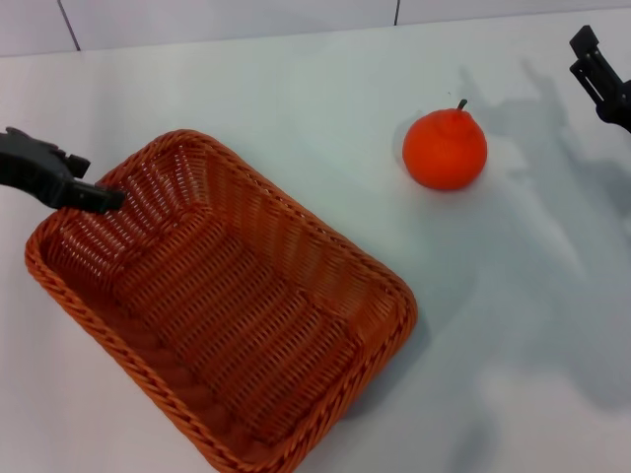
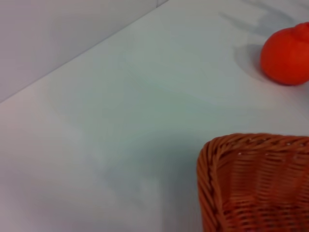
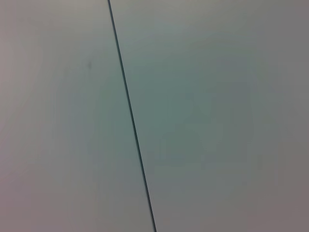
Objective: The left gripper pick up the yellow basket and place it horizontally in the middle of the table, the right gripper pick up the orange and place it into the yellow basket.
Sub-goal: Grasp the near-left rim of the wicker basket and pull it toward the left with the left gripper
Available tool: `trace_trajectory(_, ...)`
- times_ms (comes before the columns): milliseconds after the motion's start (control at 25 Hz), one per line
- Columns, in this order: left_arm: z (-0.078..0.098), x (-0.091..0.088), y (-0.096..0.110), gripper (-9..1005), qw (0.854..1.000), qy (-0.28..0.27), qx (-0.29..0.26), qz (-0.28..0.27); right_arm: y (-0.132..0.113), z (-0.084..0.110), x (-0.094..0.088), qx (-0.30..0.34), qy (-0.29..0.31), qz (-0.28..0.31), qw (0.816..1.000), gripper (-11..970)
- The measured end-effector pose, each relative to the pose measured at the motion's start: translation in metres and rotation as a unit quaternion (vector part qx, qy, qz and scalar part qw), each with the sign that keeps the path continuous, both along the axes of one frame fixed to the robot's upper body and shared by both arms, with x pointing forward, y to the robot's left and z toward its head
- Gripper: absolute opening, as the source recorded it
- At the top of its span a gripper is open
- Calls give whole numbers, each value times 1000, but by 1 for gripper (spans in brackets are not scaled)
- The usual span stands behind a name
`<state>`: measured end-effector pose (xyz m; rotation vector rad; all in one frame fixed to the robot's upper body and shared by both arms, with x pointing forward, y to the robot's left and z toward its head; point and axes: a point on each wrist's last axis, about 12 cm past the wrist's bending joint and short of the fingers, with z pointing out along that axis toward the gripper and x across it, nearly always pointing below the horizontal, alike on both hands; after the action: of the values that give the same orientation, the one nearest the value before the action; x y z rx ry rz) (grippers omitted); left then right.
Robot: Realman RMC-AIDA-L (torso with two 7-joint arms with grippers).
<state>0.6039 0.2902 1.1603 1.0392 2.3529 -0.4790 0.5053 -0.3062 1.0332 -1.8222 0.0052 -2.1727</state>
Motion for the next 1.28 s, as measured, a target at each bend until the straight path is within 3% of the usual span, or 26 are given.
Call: trace_trajectory(1280,-20,-6,-15,717,998,20,47,-20,2,1,3,0,1,4,1000,930)
